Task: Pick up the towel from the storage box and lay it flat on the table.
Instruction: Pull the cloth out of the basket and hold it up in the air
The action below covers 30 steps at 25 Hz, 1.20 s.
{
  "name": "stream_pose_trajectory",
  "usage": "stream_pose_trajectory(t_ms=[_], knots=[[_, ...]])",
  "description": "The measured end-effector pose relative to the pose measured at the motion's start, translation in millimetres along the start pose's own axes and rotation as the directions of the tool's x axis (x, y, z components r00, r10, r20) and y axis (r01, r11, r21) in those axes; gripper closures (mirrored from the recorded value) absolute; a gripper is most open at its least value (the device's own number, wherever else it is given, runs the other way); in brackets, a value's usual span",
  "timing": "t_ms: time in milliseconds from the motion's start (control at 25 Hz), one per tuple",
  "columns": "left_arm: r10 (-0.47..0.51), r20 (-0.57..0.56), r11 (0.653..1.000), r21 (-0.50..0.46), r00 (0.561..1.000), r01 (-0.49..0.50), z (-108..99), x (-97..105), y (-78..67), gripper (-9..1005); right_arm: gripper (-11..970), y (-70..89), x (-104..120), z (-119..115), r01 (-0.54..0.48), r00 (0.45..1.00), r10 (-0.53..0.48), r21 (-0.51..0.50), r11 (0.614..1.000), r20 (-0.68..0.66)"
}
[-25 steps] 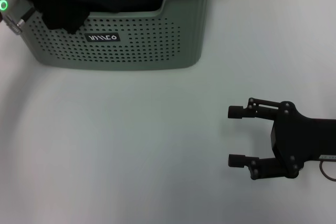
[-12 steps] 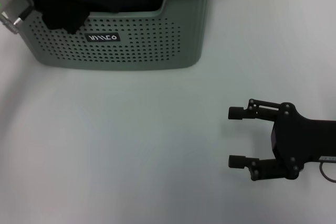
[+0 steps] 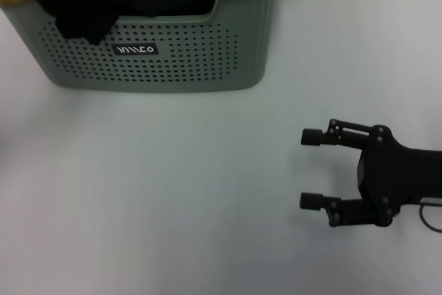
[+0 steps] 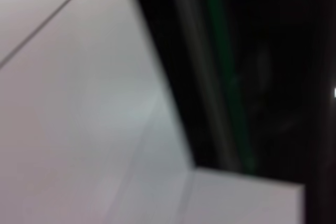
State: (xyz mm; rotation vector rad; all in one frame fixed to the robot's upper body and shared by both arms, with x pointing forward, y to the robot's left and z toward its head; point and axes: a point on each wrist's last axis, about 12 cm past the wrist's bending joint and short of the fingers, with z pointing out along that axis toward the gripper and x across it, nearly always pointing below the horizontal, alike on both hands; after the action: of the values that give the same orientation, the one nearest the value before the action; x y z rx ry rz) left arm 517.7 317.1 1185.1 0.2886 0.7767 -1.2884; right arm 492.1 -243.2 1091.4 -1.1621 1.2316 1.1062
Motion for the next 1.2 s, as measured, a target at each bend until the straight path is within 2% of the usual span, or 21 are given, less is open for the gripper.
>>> stream_pose_trajectory(t_ms=[120,320,360,400,720,840,1200], knots=[[-0.038,0.060,0.994,0.103,0.997,0.032,-4.2,-10.3,-17.7,986,198,-2.0,-3.8,3.4,0.029,0.999,-0.029,0.008,1.000,0.034],[-0.058,0.090,0.982,0.183,0.994,0.041,-4.0,-15.4,-38.3,983,200,-5.1,-16.1,17.0,0.082,0.988,-0.082,0.008,0.997,0.133],[-0.058,0.090,0.982,0.183,0.994,0.041,-4.0,-15.4,-38.3,983,201,-5.4,-18.0,20.2,0.094,0.984,-0.094,0.006,0.996,0.150],[-0.077,0.098,0.975,0.216,0.992,0.054,-3.0,-13.5,-46.1,982,201,-5.6,-19.5,22.5,0.106,0.981,-0.105,0.006,0.994,0.163],[-0.040,0.120,0.965,0.261,0.992,0.007,0.0,-9.2,-60.0,978,204,-3.3,-27.3,40.0,0.178,0.955,-0.170,-0.010,0.984,0.243],[-0.004,0.135,0.975,0.221,0.991,-0.026,-4.7,-2.5,-57.3,976,205,-6.0,-30.9,47.9,0.173,0.948,-0.164,-0.009,0.985,0.272],[-0.076,0.095,0.989,0.131,0.993,0.063,1.7,43.3,-30.2,971,209,-12.7,-30.6,76.2,0.184,0.946,-0.183,0.022,0.983,0.266]])
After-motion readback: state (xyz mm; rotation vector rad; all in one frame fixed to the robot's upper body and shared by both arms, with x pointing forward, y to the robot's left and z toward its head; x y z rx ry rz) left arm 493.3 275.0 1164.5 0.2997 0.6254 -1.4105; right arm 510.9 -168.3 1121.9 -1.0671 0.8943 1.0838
